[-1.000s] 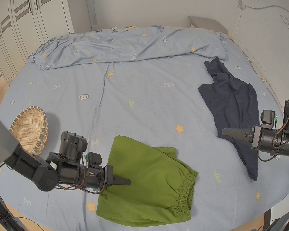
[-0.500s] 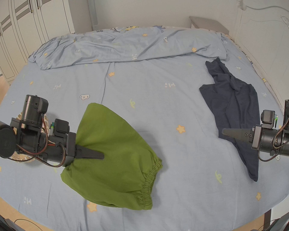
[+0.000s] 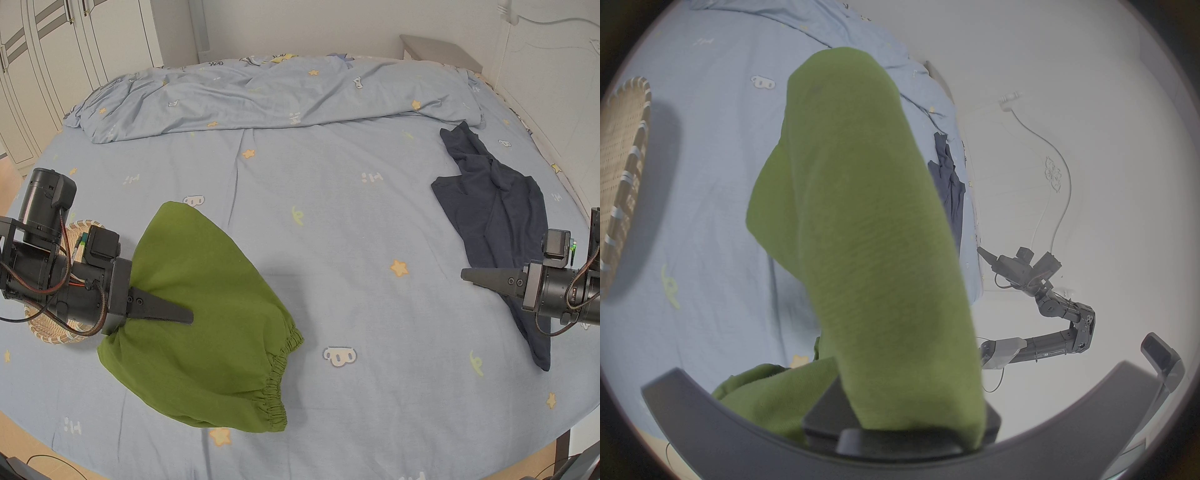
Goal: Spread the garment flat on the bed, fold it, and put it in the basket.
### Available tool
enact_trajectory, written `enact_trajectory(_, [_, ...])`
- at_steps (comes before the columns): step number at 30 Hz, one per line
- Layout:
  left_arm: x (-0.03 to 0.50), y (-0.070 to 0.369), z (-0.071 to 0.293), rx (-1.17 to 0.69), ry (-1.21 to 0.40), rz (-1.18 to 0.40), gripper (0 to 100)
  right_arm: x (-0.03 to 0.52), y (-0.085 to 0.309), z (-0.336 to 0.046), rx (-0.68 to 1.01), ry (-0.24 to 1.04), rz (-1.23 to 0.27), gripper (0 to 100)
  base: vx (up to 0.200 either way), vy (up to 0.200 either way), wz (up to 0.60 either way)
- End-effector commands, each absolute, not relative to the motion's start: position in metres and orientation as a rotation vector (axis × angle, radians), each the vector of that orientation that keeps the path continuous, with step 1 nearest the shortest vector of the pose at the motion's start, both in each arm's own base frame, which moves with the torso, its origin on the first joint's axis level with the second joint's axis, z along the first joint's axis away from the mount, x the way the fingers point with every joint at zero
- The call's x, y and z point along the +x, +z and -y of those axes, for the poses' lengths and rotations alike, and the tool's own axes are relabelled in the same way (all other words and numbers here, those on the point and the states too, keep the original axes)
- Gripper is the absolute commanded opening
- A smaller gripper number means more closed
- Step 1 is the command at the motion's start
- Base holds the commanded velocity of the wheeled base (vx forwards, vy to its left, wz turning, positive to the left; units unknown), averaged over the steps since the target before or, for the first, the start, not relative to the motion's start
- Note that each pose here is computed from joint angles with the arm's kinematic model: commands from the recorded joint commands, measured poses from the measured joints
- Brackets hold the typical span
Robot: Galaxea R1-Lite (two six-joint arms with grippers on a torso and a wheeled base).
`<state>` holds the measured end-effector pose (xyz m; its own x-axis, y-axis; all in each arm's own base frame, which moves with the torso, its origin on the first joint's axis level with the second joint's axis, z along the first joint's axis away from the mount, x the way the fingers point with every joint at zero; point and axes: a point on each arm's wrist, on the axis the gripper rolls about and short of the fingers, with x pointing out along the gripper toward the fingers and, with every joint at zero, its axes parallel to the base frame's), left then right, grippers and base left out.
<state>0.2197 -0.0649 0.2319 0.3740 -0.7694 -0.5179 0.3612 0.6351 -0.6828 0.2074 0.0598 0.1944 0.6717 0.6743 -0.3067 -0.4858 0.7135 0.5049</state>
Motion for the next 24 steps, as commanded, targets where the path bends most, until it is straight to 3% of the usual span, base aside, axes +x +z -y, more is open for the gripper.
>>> enact_trajectory(1, [0.2173,0.2353,0.0660,-0.502,-0.775,-0.918,0,0.2077,0.1942,-0.0600,0.404,0.674,-0.503,100,0.000,0.200,0.00])
enact_trajectory(22, [0.2142,0.2300,0.0705,-0.461,-0.806,-0.925,0,0.2069,0.1937,-0.0621,0.400,0.683,-0.506,100,0.000,0.200,0.00])
enact_trajectory(24, [0.2109,0.2306,0.0697,-0.438,-0.818,-0.910,0,0.2069,0.1937,-0.0624,0.398,0.678,-0.506,100,0.000,0.000,0.00])
